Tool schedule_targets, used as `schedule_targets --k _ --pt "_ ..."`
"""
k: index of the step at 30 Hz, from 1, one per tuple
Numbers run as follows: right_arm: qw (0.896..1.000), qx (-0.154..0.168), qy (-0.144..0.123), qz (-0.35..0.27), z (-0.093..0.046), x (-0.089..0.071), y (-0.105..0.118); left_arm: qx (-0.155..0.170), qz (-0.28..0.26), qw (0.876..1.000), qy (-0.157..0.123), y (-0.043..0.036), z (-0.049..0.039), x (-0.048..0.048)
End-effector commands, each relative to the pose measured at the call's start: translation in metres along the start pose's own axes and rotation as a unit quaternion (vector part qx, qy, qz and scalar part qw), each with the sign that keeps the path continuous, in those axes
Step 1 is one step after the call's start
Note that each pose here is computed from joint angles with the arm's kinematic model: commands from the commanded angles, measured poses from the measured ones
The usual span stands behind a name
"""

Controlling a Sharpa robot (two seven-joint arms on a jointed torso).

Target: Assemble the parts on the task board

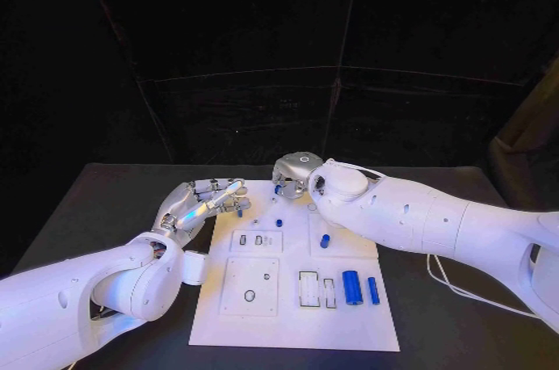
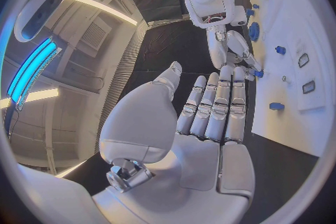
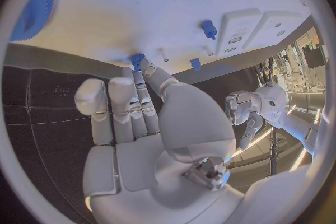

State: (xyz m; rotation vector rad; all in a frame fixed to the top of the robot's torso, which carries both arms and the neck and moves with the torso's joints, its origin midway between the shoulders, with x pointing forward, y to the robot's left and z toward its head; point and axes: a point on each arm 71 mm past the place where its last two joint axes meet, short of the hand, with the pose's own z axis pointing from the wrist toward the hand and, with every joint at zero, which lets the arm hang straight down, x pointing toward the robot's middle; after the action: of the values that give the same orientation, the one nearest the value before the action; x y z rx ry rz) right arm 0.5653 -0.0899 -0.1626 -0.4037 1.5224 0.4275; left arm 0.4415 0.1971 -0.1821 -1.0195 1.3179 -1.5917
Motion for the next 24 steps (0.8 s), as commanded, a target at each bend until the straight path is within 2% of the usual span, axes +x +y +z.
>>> schedule_targets --k 1,7,11,14,17,20,24 --pt "1.000 0.004 -0.008 -0.003 -0.001 -0.003 -0.003 0.003 -0.002 1.000 0.009 -0.0012 0.0005 0.0017" --pt "0.999 0.011 -0.037 0.012 -0.012 -0.008 -0.015 0.002 -0.002 1.000 0.008 -0.0012 0.0003 0.0005" --pt "0.998 0.021 -0.050 0.040 -0.030 -0.012 -0.032 0.002 -0.002 1.000 0.008 -0.0014 -0.0003 -0.0006" --pt "0.995 0.040 -0.052 0.080 -0.048 -0.018 -0.050 0.002 -0.001 1.000 0.007 -0.0016 -0.0008 -0.0017" --pt "0.989 0.068 -0.042 0.127 -0.066 -0.021 -0.071 0.002 -0.001 1.000 0.006 -0.0018 -0.0013 -0.0032" --pt "0.981 0.101 -0.018 0.166 -0.087 -0.022 -0.094 0.002 -0.001 1.000 0.005 -0.0017 -0.0014 -0.0040" --pt "0.975 0.134 0.017 0.179 -0.099 -0.018 -0.113 0.001 -0.001 1.000 0.006 -0.0014 -0.0010 -0.0038"
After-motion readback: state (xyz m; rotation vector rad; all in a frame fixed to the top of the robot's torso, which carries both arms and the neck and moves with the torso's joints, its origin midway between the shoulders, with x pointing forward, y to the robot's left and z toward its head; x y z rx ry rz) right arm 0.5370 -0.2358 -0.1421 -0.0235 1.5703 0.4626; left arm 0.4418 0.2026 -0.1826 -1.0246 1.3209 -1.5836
